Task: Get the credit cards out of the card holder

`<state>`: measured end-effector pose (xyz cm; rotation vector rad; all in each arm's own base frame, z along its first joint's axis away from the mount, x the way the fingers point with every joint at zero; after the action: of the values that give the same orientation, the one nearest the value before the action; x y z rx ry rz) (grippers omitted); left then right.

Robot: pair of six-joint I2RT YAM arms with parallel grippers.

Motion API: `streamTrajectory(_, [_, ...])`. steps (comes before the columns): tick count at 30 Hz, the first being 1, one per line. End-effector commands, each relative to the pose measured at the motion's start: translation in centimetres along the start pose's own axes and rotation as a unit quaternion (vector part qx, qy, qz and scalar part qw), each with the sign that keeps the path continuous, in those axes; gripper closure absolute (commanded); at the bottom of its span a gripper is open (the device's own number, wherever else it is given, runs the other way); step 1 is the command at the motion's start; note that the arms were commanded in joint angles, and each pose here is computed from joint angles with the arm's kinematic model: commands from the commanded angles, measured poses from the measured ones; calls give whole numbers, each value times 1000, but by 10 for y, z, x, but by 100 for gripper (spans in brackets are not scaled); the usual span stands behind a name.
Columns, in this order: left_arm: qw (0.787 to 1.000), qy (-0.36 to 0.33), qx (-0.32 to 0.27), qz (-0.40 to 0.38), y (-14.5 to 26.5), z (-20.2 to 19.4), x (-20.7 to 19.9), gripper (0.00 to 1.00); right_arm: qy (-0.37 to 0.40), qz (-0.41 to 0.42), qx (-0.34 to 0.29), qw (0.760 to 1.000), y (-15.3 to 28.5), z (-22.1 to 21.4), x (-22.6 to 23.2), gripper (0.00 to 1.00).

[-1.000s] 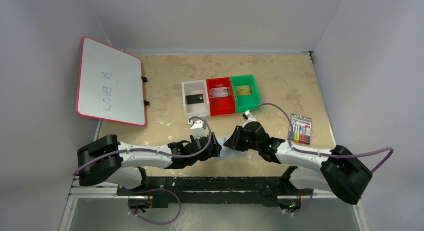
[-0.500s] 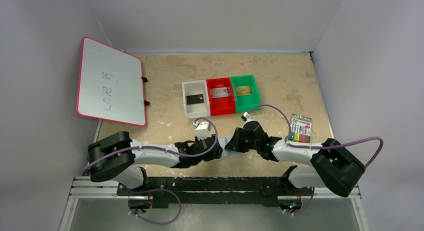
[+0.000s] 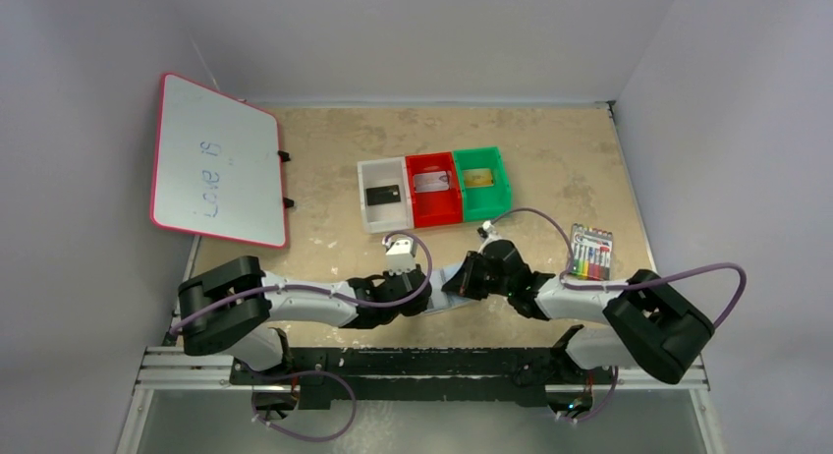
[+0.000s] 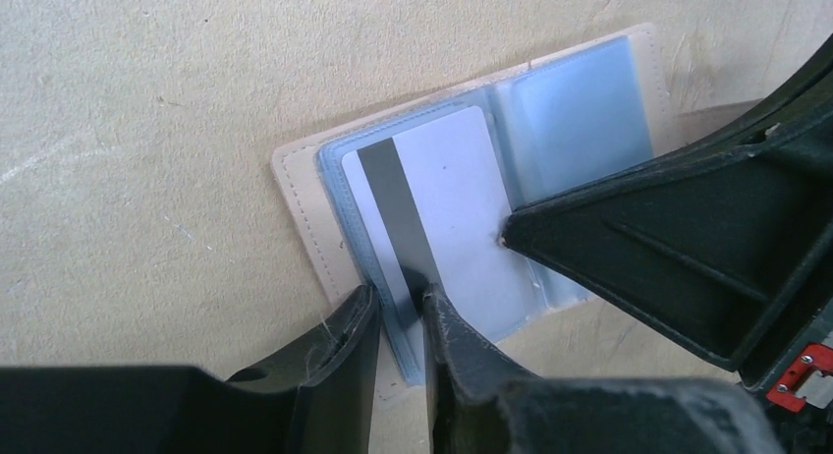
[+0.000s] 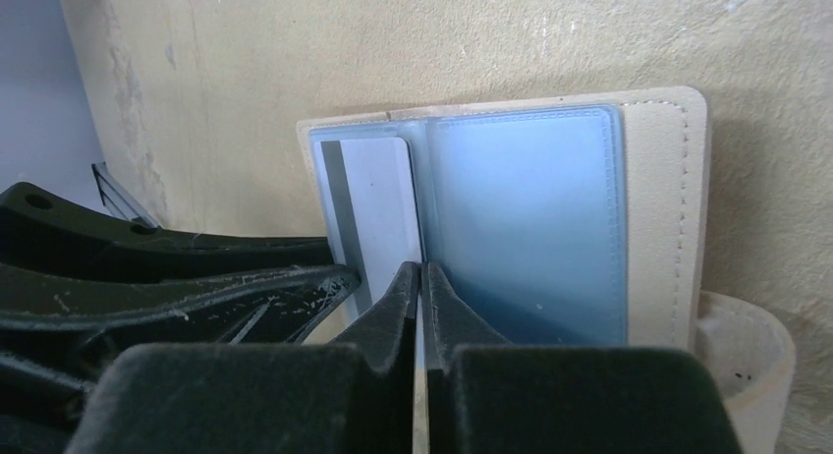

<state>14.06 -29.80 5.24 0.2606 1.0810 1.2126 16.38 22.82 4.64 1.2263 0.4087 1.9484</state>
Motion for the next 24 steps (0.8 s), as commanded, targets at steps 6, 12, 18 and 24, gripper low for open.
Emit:
streamTrajectory(6, [1000, 0, 13, -7, -5, -6, -9, 94, -26, 44, -29, 998, 11, 8, 12, 100])
streamTrajectory(12, [1000, -6, 9, 0, -5, -5, -6, 100, -41, 31, -44, 998, 18, 8, 0, 100])
streamTrajectory(18, [1000, -8, 10, 2, -6, -6, -5, 100, -47, 6, -47, 998, 21, 9, -11, 100])
streamTrajectory(24, [1000, -11, 6, 6, -6, -5, -3, 100, -47, -37, -47, 997, 22, 9, -23, 100])
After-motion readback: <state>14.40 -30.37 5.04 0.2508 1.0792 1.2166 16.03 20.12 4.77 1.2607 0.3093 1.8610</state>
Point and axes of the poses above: each gripper's point midway between its finger pads, its own y axis back along the fingers, its own x axis along the line the jaws close on, z = x × y, the point moved 4 cm from there along y, back along the fingers, and after that the axes turned 11 degrees about y, right-handed, at the moved point
